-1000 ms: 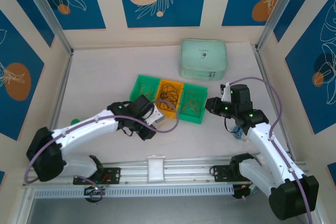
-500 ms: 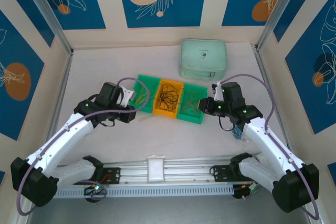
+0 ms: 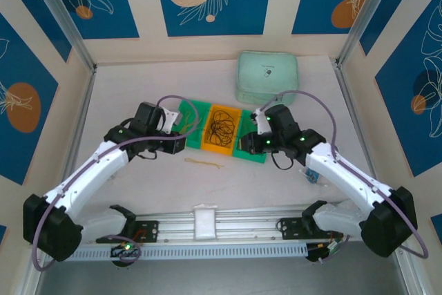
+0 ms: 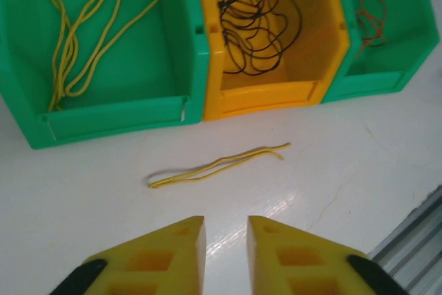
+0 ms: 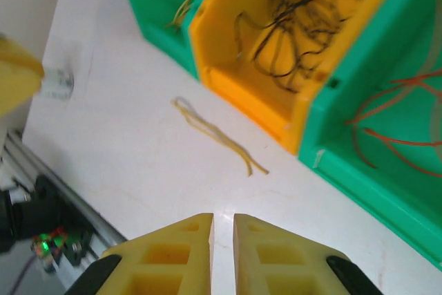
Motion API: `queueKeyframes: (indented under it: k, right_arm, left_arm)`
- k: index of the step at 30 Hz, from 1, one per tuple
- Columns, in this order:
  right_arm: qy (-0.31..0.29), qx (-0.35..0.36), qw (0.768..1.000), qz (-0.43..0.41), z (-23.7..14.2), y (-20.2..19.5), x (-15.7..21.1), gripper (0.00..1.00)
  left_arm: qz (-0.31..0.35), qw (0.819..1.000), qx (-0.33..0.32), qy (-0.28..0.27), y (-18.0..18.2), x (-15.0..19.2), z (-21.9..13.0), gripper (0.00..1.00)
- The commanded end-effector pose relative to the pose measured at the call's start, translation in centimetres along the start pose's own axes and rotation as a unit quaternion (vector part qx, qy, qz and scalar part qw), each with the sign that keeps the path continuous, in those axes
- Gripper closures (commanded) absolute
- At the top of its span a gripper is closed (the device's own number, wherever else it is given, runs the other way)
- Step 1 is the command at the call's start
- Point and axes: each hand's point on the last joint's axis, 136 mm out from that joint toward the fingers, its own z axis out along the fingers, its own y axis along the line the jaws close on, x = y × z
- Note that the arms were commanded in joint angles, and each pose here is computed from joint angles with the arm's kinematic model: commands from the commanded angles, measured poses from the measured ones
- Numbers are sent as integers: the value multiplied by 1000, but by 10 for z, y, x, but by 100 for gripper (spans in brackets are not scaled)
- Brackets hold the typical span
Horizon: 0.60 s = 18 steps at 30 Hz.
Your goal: Untangle the cables
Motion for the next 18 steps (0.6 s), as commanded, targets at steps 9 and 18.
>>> queueKeyframes:
  k: [9,18]
  right_arm:
    - [129,-21,971,-198,76,58,20,78]
    - [195,10,936,-293,141,71,23,73]
  left_arm:
    - [-35,985,-1,-169,-2,-24,-55,36]
    - [-59,957,-79,-274,19,-18,-127,7]
